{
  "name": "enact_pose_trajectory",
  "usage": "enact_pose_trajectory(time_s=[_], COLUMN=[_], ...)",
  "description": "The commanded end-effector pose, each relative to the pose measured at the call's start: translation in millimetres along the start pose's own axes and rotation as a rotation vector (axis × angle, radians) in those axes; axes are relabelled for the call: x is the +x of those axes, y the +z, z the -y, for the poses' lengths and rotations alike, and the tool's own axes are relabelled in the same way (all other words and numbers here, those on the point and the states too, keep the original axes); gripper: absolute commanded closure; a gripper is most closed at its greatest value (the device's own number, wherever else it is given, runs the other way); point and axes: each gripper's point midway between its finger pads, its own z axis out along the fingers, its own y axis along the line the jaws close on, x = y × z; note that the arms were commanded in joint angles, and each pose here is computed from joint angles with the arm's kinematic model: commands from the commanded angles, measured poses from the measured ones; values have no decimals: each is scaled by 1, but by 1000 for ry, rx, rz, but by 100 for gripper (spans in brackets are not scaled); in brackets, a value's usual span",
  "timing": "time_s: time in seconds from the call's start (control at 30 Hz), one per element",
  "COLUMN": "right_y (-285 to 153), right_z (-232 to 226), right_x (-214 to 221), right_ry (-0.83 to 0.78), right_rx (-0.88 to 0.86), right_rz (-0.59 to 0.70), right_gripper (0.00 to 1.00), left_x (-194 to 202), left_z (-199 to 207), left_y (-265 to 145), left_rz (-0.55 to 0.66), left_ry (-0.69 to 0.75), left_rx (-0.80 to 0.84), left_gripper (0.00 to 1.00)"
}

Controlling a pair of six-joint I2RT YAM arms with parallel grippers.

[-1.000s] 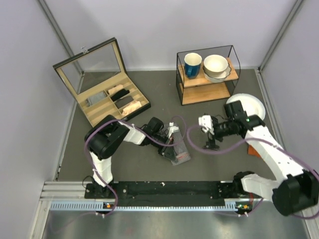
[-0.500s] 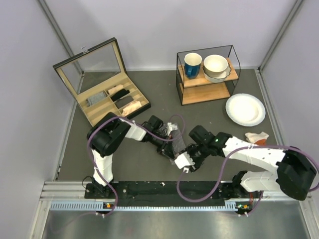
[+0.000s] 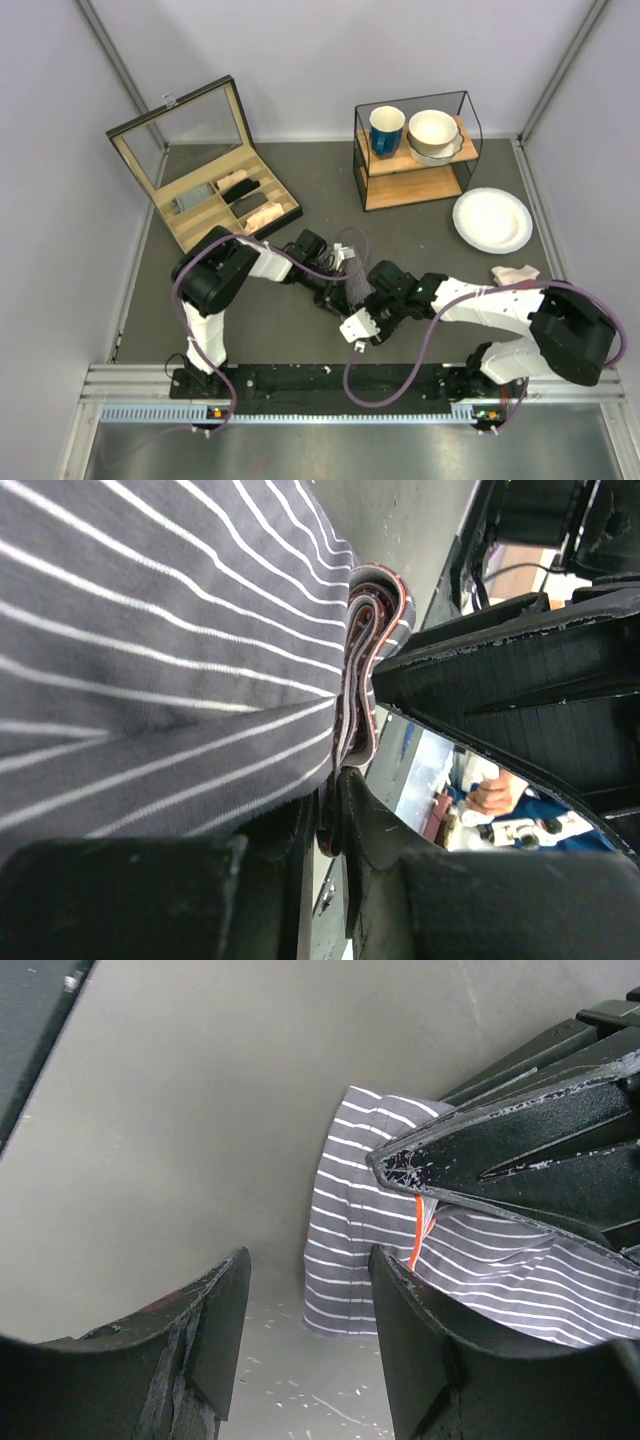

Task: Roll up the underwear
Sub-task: Roll the underwear to the center of the board.

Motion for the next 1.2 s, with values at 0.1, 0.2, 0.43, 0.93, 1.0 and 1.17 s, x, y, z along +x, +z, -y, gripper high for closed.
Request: enact_pose_trajectory(time_s=[0.1,0.2,0.43,0.93,1.0,1.17], right_y=[11,11,10,0,-1,-9], right_z=[2,2,6,-2,-4,-13], right_x=[28,35,48,39,38,23], right_ry=[56,98,206,571,623,770], right_rx=[13,10,14,-191,-227,-388], right_rz=[-134,-153,-157,-12,11,94], right_gripper=[50,54,60,83,86,89], left_x=[-42,-50,-55,-26,-22,10], left_z=[20,26,33,101,113,129], left_y=[-36,-58,-105,-193,-203,-170], left_rz=[228,316,488,1100,1183,1057], left_ry=[194,249,359,855,905,1182], left_rx=[-104,-150,-246,-351,-329,-194], left_gripper=[76,75,74,33,19,21])
